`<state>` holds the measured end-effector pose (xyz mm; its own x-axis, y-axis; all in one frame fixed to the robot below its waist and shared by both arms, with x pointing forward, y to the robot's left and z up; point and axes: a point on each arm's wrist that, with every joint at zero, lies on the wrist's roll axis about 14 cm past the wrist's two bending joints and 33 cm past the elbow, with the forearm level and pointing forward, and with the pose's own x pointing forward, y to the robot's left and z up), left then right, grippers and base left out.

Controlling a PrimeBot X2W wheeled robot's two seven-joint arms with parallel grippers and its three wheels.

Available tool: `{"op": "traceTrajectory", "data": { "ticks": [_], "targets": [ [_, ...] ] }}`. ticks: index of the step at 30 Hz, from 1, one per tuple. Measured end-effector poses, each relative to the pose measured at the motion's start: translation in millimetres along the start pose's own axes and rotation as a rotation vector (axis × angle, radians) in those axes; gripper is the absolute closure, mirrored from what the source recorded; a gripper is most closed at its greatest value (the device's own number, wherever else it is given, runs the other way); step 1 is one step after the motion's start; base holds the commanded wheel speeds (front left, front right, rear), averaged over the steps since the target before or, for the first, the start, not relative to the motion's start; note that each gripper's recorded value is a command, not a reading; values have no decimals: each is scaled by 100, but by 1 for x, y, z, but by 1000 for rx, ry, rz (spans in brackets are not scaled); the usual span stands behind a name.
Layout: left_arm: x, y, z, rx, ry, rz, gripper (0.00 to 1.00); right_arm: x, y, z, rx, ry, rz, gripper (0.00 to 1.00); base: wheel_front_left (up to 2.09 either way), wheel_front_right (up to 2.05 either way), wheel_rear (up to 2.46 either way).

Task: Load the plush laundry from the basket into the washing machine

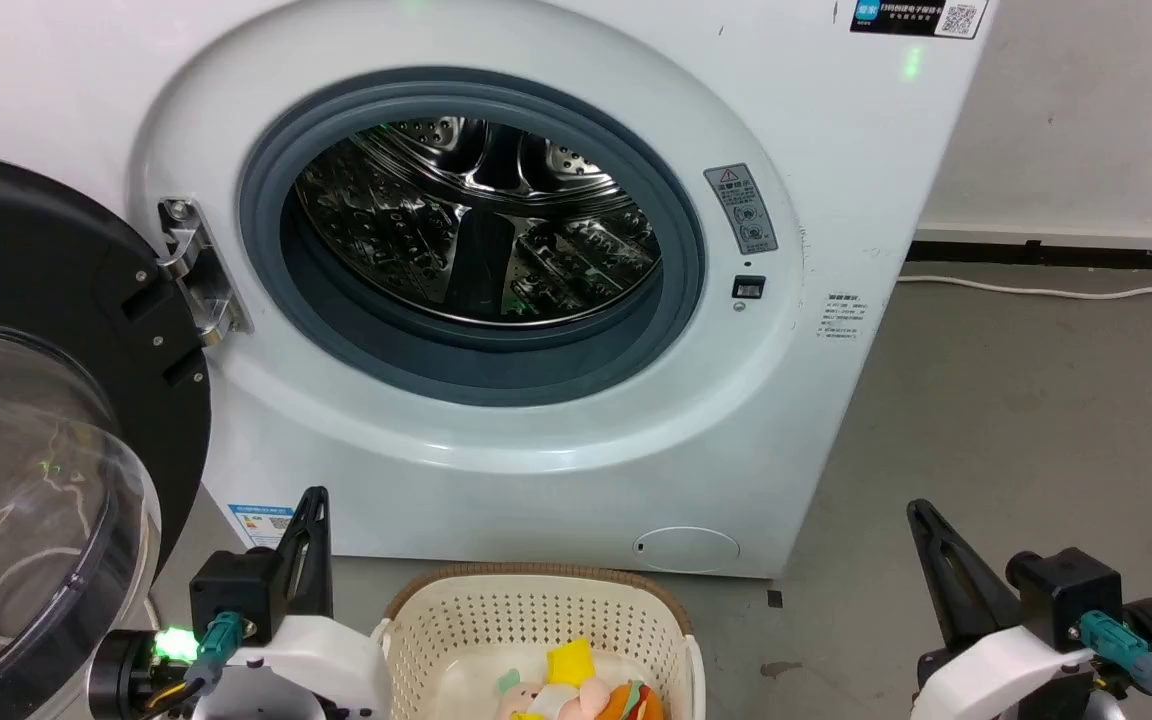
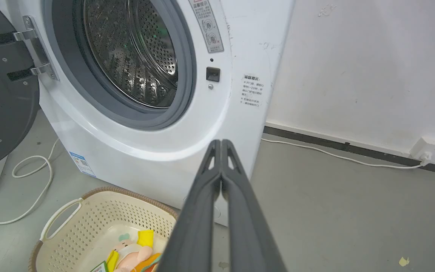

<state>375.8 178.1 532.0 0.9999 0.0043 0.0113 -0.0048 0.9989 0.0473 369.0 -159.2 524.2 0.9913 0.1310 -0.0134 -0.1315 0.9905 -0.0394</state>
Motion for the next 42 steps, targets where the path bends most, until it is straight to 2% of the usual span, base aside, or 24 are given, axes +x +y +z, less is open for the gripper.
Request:
{"op": "traceTrajectory", "data": {
  "ticks": [1, 2, 28, 42],
  "targets": [
    [0, 0, 0, 0, 0, 0, 100, 0, 0, 0, 0, 0, 0, 100, 0, 0, 0],
    [0, 0, 0, 0, 0, -1, 0, 0, 0, 0, 0, 0, 0, 0, 0, 0, 0],
    [13, -24, -11, -3, 6, -71, 0, 1, -14, -9, 54, -2, -41, 0, 0, 0, 0],
    [38, -56, -66, 8, 146, -185, 0, 8, -28, -25, 103, 22, -87, 0, 0, 0, 0]
  ]
}}
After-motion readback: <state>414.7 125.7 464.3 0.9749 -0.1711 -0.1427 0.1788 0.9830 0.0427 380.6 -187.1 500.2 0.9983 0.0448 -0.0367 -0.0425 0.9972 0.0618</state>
